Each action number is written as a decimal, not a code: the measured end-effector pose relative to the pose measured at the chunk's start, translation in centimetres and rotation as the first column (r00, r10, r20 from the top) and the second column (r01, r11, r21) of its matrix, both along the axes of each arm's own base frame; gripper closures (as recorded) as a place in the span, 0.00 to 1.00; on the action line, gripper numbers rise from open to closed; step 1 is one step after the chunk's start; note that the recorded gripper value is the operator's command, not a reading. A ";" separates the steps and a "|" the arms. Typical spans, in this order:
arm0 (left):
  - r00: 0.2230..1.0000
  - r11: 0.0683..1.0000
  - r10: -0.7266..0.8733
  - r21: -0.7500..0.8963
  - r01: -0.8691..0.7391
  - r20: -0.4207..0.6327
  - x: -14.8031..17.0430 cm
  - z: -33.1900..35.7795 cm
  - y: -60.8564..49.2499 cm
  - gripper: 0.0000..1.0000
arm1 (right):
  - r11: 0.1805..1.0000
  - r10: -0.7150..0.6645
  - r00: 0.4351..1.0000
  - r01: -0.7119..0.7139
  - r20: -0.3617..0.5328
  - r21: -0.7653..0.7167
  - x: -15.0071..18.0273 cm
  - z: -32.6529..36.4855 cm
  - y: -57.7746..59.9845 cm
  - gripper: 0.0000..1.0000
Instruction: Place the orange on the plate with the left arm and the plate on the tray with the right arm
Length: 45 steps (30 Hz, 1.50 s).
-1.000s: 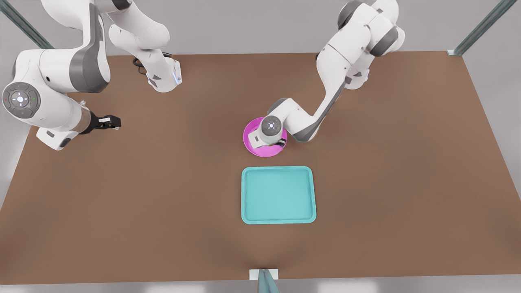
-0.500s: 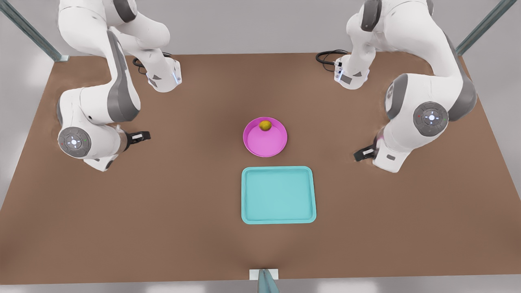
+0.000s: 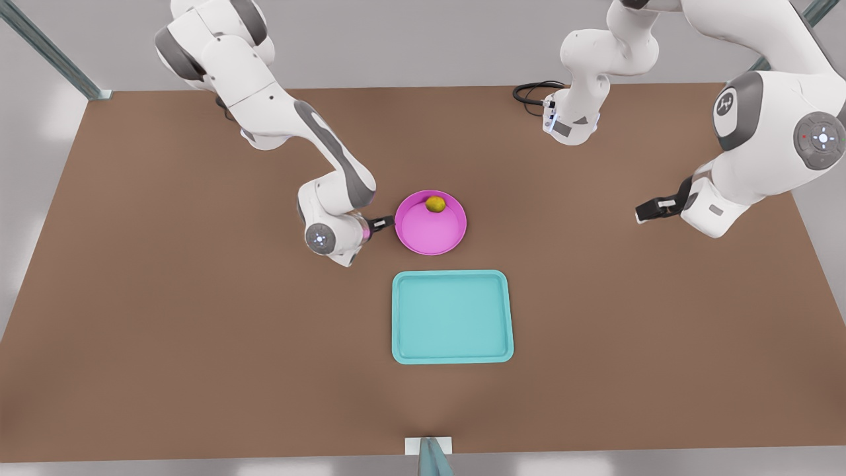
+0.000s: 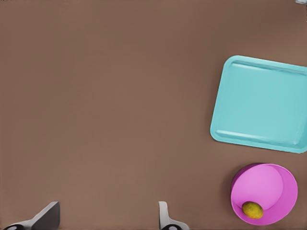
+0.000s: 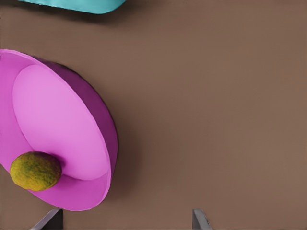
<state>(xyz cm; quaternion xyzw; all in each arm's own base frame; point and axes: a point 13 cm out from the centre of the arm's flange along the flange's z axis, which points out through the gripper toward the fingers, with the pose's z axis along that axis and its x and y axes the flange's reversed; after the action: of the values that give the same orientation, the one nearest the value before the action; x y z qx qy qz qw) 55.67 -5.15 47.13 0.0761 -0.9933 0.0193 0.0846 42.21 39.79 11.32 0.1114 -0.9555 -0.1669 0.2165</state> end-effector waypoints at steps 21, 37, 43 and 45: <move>0.990 0.991 -0.135 -0.025 0.134 -0.046 -1.1 -0.5 0.4 0.00 | 0.994 -0.094 0.994 0.096 0.049 -0.043 -2.9 -5.9 5.1 0.00; 0.983 0.984 -0.174 -0.049 0.171 -0.055 -0.2 0.0 -0.2 0.00 | 0.991 -0.118 0.992 0.120 0.044 -0.056 -3.0 -7.5 6.1 0.40; 0.984 0.985 -0.170 -0.043 0.168 -0.050 0.3 0.1 0.3 0.00 | 0.991 -0.124 0.991 0.126 0.044 -0.053 -2.8 -7.3 6.2 0.74; 0.984 0.985 -0.170 -0.043 0.168 -0.049 0.3 0.2 0.4 0.00 | 0.991 -0.124 0.991 0.127 0.045 -0.052 -2.7 -7.2 6.1 0.77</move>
<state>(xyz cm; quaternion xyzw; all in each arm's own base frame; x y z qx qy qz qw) 55.92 -4.71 47.29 -0.0099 -0.9931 0.0291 0.1135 39.55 45.91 4.16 0.0486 -0.9691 -0.1517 0.1884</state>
